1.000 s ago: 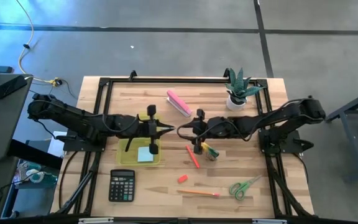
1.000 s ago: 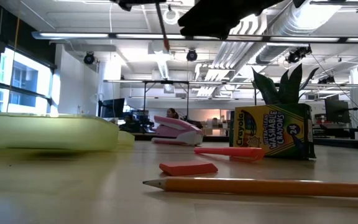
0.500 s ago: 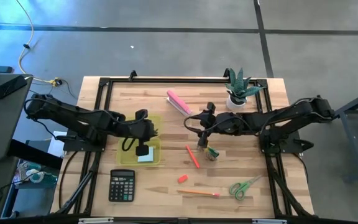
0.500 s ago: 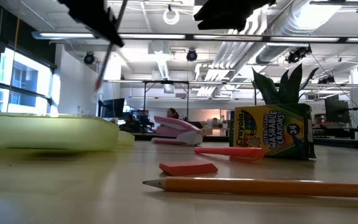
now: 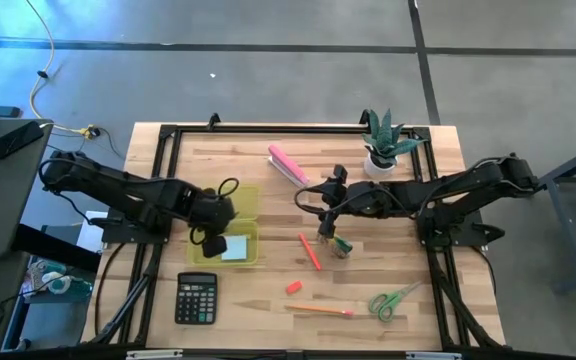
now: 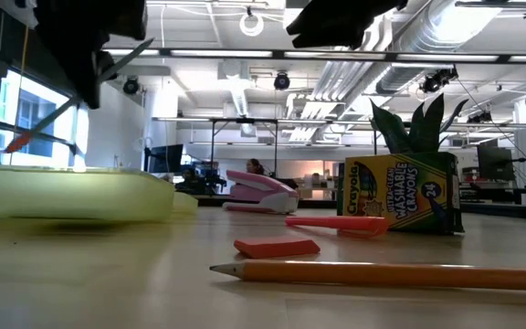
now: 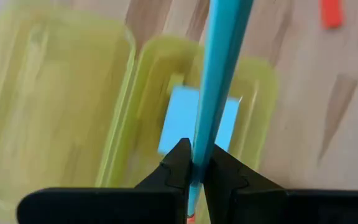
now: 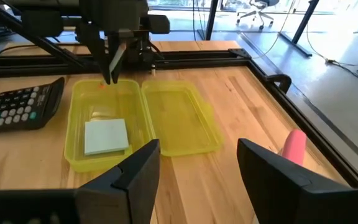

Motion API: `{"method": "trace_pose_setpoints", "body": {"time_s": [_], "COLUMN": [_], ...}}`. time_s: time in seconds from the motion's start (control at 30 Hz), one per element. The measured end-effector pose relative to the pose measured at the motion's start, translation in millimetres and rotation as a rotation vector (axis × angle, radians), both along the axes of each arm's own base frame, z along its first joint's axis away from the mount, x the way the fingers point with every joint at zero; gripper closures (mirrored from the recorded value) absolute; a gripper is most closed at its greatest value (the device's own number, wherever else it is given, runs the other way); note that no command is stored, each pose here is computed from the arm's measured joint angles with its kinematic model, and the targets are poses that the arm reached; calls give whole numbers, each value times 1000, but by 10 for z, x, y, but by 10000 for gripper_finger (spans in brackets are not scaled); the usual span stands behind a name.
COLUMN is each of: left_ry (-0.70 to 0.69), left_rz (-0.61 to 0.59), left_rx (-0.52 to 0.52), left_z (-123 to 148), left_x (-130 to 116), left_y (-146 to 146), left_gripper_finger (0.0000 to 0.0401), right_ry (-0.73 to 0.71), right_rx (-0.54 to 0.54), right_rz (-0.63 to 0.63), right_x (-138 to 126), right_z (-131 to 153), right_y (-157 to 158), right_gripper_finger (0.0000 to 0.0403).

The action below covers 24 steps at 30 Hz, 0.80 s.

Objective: Pack school essentials
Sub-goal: Put the blue pencil into the yellow supply box

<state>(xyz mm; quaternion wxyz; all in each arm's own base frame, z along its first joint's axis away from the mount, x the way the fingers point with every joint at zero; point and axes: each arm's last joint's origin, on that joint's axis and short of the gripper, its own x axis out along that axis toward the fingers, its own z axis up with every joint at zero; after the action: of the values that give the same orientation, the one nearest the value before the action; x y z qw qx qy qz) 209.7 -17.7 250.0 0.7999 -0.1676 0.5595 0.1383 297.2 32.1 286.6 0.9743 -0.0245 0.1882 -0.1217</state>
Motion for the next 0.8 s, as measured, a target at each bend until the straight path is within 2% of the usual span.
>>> {"method": "trace_pose_setpoints", "body": {"time_s": [0.2,0.47,0.8], "left_ry": [98,146,256], "left_rz": [51,63,10], "left_rx": [-40,-41,-14], "left_z": [-137,-334,-556], "left_x": [-78,-105,25], "left_y": [-3,-2,-12], "left_gripper_finger": [382,382,382], "right_ry": [4,9,9], "right_rx": [-4,-5,-6], "right_rz": [-11,-11,-12], "right_x": [-2,-3,-4], "right_z": [-4,-9,-9], "right_y": [-3,-4,-4], "right_gripper_finger": [199,199,199]}}
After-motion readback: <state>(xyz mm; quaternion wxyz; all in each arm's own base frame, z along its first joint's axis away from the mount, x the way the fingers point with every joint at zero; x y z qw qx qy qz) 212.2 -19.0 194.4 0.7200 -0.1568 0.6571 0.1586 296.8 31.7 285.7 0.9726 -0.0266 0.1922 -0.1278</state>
